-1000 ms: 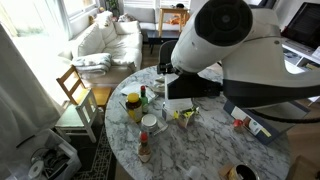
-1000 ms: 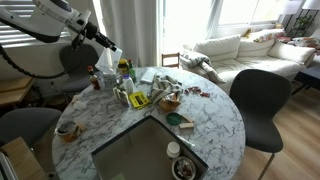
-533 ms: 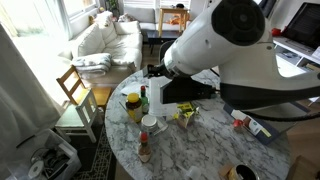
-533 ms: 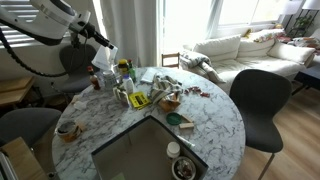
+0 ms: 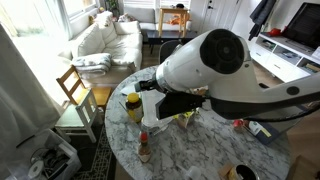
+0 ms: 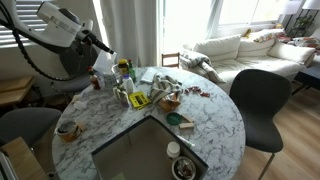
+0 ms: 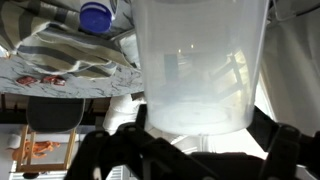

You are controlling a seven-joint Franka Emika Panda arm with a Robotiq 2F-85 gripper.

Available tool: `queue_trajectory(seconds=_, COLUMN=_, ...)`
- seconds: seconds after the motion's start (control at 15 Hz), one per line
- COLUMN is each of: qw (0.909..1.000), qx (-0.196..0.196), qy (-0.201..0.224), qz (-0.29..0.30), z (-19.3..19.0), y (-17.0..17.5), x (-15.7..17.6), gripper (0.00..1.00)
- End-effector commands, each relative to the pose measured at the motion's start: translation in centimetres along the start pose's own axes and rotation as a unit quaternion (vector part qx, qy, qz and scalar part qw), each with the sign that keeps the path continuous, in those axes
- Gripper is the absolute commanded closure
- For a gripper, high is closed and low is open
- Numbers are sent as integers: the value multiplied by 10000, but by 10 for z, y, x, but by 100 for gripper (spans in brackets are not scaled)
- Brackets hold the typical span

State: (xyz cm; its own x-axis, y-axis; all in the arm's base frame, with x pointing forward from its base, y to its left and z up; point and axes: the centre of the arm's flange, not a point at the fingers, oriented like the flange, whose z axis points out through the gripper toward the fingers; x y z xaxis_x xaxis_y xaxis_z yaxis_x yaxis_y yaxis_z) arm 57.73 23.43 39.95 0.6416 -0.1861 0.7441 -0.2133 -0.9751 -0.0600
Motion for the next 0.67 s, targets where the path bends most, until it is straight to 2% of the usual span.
queue_trajectory(seconds=0.0, qw=9988, qx=53, qy=446, qz=-183, z=-3, y=-11, x=3, gripper=30)
queue_trajectory(seconds=0.6, qw=9958, qx=129, qy=895, qz=-154, z=19, y=-18, x=-16, gripper=30)
